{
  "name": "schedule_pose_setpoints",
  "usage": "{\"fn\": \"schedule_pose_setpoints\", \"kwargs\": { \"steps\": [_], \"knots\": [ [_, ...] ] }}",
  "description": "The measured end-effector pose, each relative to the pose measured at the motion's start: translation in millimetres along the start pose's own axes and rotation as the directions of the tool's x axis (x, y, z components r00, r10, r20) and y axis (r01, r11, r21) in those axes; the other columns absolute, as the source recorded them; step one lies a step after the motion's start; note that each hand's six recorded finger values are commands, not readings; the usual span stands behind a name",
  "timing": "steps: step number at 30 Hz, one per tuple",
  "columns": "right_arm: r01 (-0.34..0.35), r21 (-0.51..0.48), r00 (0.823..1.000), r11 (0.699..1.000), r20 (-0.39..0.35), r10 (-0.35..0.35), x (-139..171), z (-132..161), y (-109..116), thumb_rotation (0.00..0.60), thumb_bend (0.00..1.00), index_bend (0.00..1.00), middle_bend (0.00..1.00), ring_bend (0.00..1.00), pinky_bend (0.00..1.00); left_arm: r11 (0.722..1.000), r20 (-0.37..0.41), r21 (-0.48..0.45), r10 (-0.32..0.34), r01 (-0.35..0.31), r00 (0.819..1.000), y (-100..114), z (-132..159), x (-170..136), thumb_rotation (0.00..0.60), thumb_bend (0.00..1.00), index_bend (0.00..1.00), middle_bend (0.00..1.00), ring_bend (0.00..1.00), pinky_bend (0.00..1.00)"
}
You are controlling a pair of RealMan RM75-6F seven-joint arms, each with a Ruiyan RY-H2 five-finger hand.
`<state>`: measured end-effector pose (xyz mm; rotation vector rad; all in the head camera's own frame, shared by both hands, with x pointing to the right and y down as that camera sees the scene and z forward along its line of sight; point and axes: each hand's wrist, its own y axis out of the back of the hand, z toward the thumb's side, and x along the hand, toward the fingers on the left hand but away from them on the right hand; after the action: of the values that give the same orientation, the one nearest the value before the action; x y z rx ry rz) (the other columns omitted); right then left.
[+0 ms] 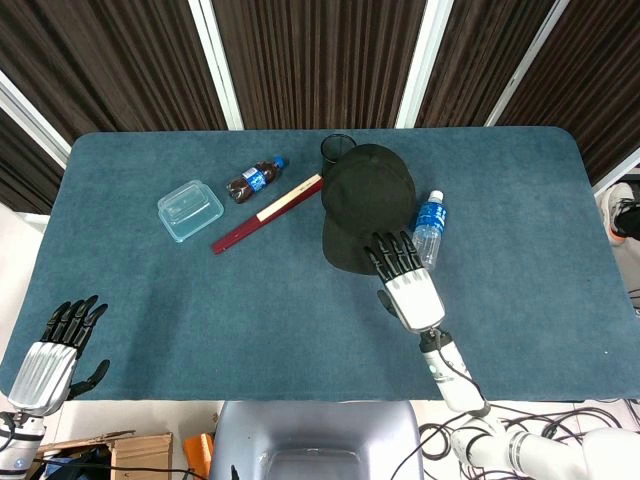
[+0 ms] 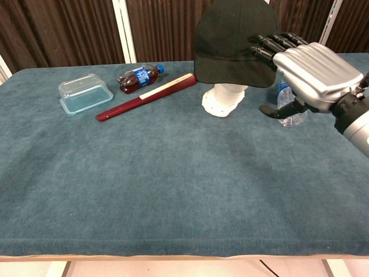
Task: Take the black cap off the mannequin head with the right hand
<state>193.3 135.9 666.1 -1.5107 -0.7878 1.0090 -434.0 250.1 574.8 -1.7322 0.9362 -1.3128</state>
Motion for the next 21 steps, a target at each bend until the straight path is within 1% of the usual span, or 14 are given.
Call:
{"fn": "schedule_pose_setpoints", "kwargs": {
  "steps": [5, 9, 13, 17, 21],
  "knots": [
    [-0.003, 0.011, 1.000, 1.000, 0.027, 0.002, 0.1, -7.4, -2.9, 0.600, 0.21, 0.16, 0.03, 0.00, 0.04, 1.000, 0.013, -0.004, -0.009, 0.010, 1.000, -1.8, 2.7, 0.7, 0.600, 0.36, 0.00, 0.00, 0.00, 0.05],
    [-0.005, 0.029, 0.999, 1.000, 0.039, 0.004, -1.6, -10.6, -7.7, 0.600, 0.21, 0.21, 0.05, 0.00, 0.04, 1.000, 0.008, -0.002, -0.022, 0.022, 1.000, -3.8, 1.6, 0.6, 0.600, 0.36, 0.00, 0.00, 0.00, 0.05],
    [0.006, 0.029, 0.999, 1.000, 0.042, -0.007, -5.7, -9.0, -12.9, 0.600, 0.21, 0.31, 0.10, 0.00, 0.05, 1.000, 0.004, -0.001, -0.025, 0.025, 1.000, -3.5, 1.8, -0.2, 0.600, 0.36, 0.00, 0.00, 0.00, 0.05],
    [0.058, 0.012, 0.997, 0.998, 0.053, -0.058, -11.0, -5.2, -13.3, 0.600, 0.21, 0.40, 0.15, 0.00, 0.09, 1.000, 0.004, 0.001, -0.030, 0.030, 1.000, -4.0, 2.0, -0.6, 0.600, 0.36, 0.00, 0.00, 0.00, 0.05],
    [0.119, 0.008, 0.991, 0.993, 0.067, -0.119, -16.7, -1.6, -12.2, 0.600, 0.21, 0.45, 0.19, 0.00, 0.12, 0.999, 0.002, -0.001, -0.040, 0.040, 0.999, -5.1, 1.5, 0.4, 0.600, 0.36, 0.00, 0.00, 0.00, 0.05]
  ]
}}
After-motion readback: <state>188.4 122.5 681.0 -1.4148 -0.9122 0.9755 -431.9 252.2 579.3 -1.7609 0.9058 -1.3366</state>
